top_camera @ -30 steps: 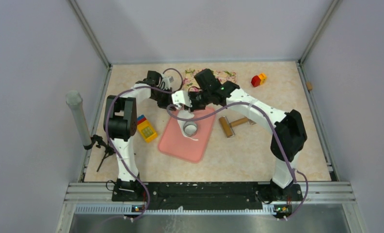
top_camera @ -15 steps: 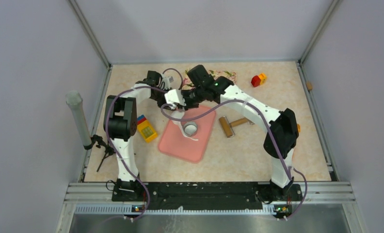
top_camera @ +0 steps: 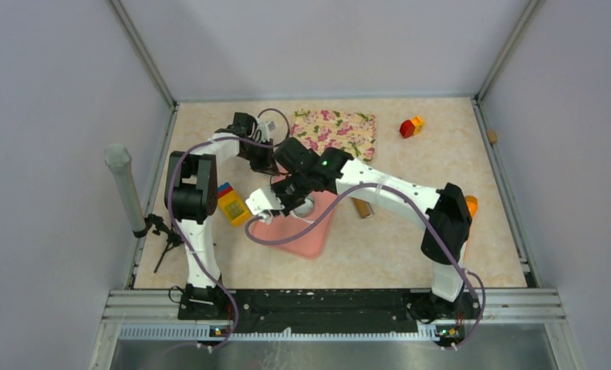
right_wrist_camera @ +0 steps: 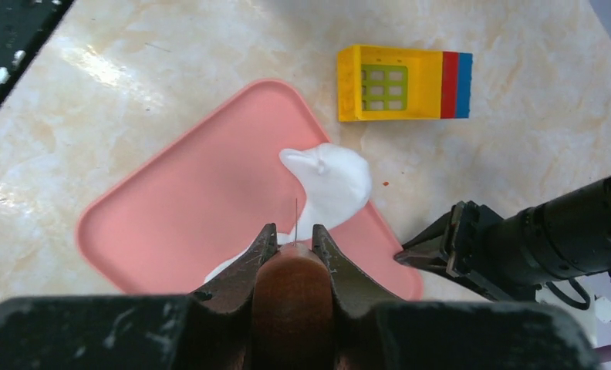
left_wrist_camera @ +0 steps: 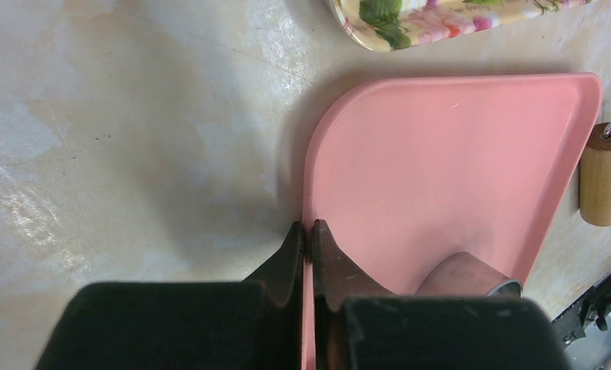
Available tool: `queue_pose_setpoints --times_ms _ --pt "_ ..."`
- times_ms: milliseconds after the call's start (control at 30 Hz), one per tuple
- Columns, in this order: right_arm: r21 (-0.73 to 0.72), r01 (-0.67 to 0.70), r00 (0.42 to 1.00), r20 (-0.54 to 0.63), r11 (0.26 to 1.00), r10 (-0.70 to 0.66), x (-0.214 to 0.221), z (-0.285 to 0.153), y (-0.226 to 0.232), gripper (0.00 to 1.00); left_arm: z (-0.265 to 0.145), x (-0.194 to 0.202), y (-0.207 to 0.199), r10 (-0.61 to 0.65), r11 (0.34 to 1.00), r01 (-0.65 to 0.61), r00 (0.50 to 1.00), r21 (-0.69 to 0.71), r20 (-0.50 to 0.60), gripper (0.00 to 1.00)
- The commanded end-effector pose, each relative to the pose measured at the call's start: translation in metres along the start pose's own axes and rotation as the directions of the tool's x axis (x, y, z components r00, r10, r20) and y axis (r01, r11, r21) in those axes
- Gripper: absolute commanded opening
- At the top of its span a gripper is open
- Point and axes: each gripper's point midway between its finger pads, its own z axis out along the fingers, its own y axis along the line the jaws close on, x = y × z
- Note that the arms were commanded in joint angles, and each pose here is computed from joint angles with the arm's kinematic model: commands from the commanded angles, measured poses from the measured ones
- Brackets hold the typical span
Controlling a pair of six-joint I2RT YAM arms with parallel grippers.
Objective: Roll out the dumpling wrappers from the dough
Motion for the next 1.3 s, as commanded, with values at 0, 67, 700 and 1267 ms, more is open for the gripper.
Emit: queue_pose_setpoints --times_ms 0,67,700,1267 --pt "-0.027 0.018 1.000 -0.024 0.999 -0.019 -0.018 -0.021 0.033 0.00 0.008 0.003 0.008 -0.028 1.000 0.028 1.000 -0.002 -0.004 0.00" --pt "0.011 0.018 0.999 -0.049 1.000 -0.018 -0.021 -0.022 0.029 0.00 0.008 0.003 0.008 -0.029 1.000 0.029 1.000 0.000 -0.003 0.00" --pt "0.354 0.049 0.991 -0.134 0.934 -0.001 -0.031 -0.016 -0.076 0.00 0.008 0.002 0.008 -0.031 1.000 0.031 1.000 0.001 0.000 0.00" --pt "0.010 0.101 0.991 -0.085 0.995 -0.100 -0.032 0.021 -0.011 0.00 0.007 0.001 0.010 -0.043 0.999 0.043 0.999 0.004 0.009 0.00"
